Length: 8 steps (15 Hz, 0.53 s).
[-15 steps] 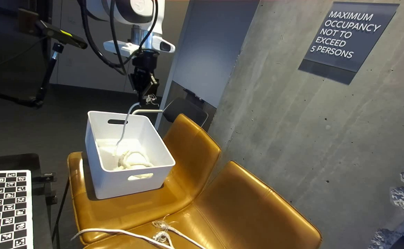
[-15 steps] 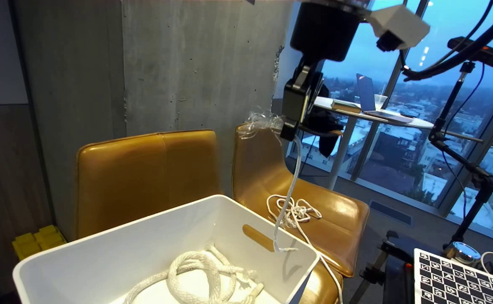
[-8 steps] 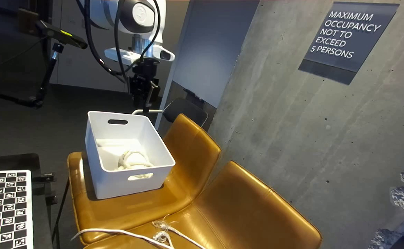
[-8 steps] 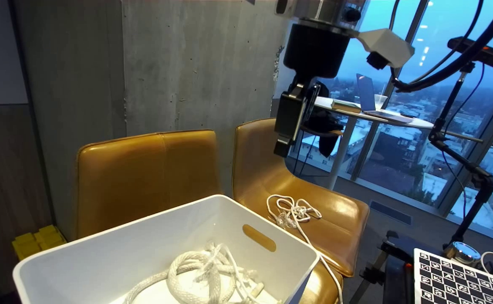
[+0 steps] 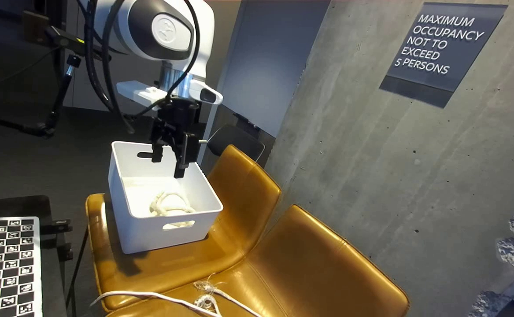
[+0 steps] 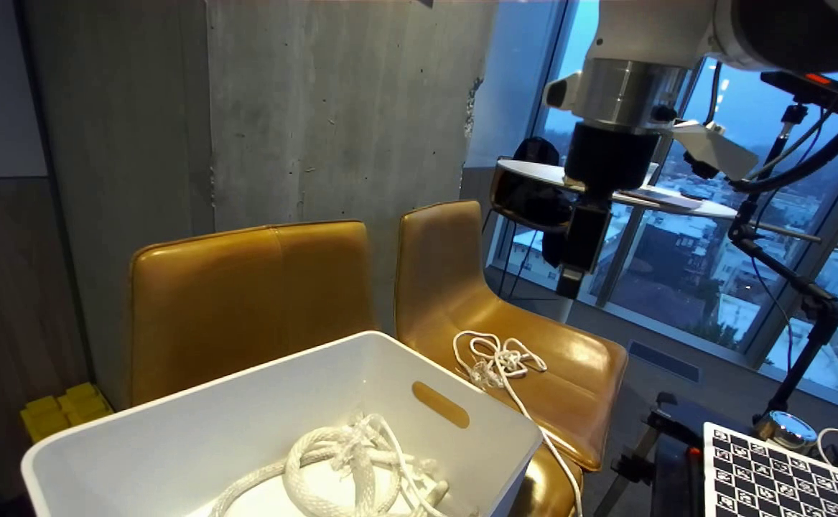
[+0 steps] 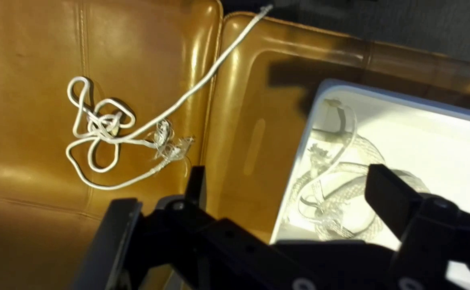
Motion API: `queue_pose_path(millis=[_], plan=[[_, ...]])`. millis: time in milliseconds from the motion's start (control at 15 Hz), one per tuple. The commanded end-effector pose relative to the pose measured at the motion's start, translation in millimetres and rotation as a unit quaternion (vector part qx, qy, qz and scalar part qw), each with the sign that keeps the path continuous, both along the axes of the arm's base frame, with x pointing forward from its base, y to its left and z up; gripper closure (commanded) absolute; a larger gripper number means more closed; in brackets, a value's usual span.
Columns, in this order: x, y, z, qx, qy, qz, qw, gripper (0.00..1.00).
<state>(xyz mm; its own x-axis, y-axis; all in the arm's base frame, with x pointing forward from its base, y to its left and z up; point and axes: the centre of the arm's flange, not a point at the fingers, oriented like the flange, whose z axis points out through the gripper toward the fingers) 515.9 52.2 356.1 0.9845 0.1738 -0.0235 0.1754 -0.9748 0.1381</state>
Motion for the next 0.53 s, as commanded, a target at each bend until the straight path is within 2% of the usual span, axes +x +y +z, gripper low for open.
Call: queue_pose_path(millis=[0, 467], plan=[[-32.9, -45.3, -8.3, 0.006, 0.003, -0.009, 0.9999, 0.00], [-51.3, -111.2, -30.3, 0.004, 0.025, -0.016, 0.9996, 0.00]])
